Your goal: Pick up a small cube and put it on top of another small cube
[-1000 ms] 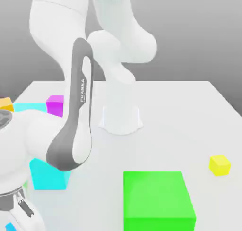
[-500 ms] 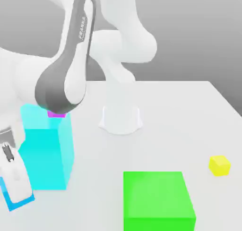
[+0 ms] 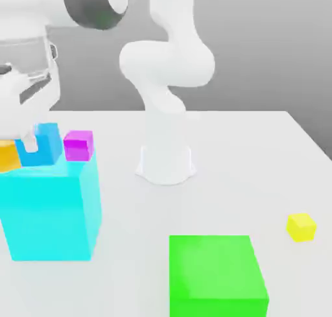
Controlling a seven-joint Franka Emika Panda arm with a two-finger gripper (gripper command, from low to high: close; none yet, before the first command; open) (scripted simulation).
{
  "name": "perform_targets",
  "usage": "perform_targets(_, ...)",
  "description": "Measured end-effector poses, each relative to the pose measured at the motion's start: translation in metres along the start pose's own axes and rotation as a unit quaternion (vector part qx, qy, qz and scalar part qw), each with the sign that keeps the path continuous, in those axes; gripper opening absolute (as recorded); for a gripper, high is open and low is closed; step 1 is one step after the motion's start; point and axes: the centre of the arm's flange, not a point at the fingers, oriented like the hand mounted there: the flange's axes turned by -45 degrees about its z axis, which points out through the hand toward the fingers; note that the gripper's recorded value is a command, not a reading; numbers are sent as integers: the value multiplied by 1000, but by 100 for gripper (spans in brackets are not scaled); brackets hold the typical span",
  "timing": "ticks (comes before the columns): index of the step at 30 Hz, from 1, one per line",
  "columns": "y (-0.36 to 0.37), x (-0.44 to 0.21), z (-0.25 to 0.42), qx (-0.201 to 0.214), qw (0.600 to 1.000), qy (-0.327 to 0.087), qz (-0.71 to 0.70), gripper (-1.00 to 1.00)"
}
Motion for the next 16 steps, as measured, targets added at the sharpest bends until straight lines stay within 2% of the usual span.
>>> perform_targets(8,70,-21,-37,-7,986,20,165,-100)
perform_targets(12,79,-22,4,-8,982,23,187,-100)
perform_targets(13,80,-21,17,-8,982,23,188,100)
perform_targets(16,80,-21,17,-8,982,23,188,100)
